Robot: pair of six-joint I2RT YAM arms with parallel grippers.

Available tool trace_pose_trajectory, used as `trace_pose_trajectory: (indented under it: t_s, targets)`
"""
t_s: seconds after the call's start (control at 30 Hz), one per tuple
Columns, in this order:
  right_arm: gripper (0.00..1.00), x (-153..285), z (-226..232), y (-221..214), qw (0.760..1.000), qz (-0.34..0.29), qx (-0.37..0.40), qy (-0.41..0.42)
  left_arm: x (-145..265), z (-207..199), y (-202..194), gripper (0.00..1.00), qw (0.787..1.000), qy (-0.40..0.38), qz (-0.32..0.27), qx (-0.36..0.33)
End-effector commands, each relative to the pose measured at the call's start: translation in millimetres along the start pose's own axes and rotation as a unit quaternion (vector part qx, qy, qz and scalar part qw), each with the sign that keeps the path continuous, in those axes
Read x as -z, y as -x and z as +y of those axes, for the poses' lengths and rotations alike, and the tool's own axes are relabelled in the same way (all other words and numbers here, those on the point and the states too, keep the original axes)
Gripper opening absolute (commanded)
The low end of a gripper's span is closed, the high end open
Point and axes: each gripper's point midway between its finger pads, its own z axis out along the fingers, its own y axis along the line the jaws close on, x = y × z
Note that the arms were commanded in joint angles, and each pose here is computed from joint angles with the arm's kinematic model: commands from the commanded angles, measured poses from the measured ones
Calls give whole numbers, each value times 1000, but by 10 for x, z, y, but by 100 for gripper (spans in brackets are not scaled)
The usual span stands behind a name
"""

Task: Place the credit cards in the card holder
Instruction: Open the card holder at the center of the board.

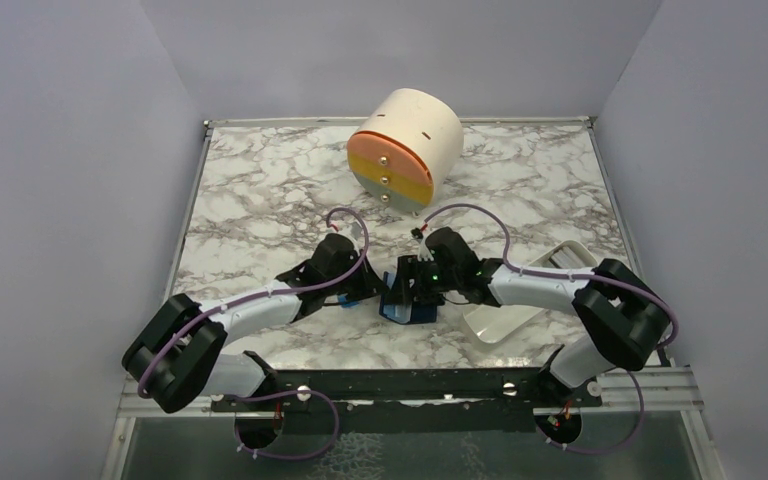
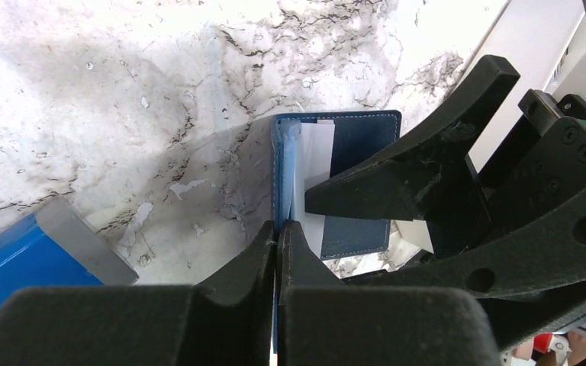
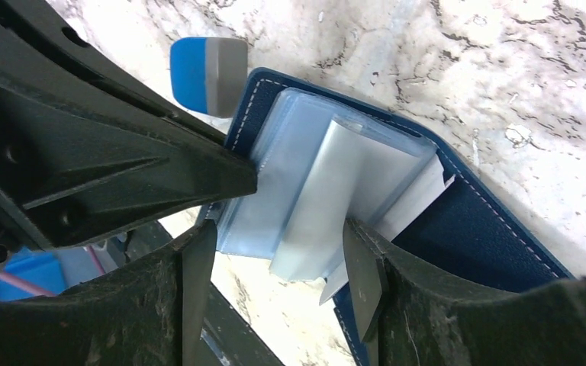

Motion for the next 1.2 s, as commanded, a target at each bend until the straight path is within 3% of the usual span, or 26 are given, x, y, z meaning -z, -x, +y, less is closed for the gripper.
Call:
trace_pose_trajectory:
  t_s: [0.0,0.27,0.7,0.83,0.93,0.97,1.03,1.17]
  targets:
    - [63,7,123,57,999,-12,-10,30,21,-55,76,0,1000,-11,-22,4]
    - [61,-68,-6,6,1000,-6,-21,6,28,-38,65,0,1000,-9,-22,7]
    - [49,-95,-157,-38,999,-7,-22,-24,-2,57,26,0,1000,2,-21,4]
    - [50,-123,-172,-69,999,0,-23,-23,0,47,22,0,1000,0,-19,4]
    - [52,-133,-159,-74,1000,2,-22,-18,-3,24,18,12,1000,-4,-15,5]
    - [53,-133,-152,-70,1000,2,-22,-17,-3,20,17,11,1000,-4,-15,5]
    - [54,-125,-145,-66,1000,2,-22,-17,-1,17,13,0,1000,-6,-14,6]
    - [56,-83,-81,-40,1000,-1,-21,-7,3,14,12,0,1000,-9,-17,8]
